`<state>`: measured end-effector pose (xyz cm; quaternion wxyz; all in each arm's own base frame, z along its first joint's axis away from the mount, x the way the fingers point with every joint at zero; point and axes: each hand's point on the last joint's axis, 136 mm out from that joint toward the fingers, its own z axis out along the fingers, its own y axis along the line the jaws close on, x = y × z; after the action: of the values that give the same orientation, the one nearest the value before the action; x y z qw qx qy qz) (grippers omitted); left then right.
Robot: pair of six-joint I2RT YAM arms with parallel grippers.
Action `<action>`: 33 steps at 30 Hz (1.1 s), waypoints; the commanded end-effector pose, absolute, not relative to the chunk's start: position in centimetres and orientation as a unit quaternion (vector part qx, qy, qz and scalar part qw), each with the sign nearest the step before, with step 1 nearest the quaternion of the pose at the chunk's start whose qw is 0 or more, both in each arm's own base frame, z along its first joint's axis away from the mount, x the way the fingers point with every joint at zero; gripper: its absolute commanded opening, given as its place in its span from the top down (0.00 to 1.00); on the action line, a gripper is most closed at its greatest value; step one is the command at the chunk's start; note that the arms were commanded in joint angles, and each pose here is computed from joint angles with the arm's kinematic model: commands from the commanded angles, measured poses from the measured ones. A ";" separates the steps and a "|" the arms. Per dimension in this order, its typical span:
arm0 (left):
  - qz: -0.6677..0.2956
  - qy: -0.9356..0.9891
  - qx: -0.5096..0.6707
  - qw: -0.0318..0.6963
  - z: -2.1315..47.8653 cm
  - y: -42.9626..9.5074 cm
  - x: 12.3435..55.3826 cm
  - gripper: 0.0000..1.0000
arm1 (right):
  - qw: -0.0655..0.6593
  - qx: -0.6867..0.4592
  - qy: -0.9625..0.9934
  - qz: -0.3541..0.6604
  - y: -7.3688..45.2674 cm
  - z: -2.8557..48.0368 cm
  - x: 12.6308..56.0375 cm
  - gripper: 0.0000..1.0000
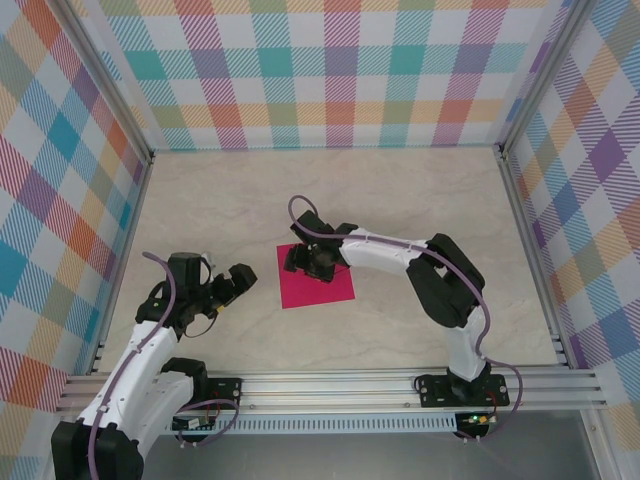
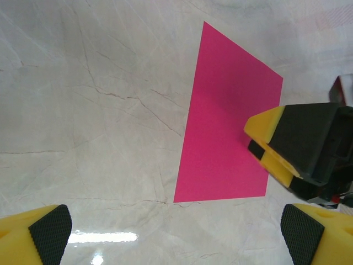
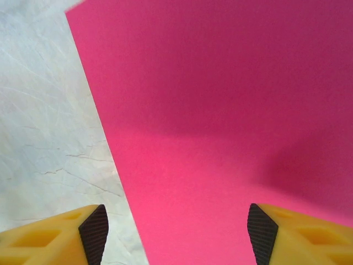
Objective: Fold a paper plane with a square sheet of paper (pick it up from the middle)
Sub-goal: Move the square sheet of paper to the center of the table, then fold the square sheet of paper in half at the center of the table.
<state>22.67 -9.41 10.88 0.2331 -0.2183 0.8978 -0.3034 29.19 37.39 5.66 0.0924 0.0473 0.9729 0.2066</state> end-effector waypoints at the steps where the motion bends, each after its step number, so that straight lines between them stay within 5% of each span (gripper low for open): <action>1: -0.325 0.895 -0.189 0.238 11.9 -10.5 23.2 0.00 | 0.138 -0.033 0.985 0.095 33.3 8.7 30.0 0.22; 10: -0.307 0.902 -0.192 0.234 11.4 -10.1 23.8 0.00 | 0.073 -0.075 0.994 0.039 33.1 6.5 30.5 0.00; 33: -0.297 0.908 -0.187 0.229 11.1 -9.9 23.3 0.00 | -0.037 -0.089 0.995 0.006 33.8 -0.1 29.5 0.00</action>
<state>23.49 -9.65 10.64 0.2245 -0.2019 0.9060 -0.2966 31.41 34.46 1.87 0.0064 -0.0741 0.9967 0.0315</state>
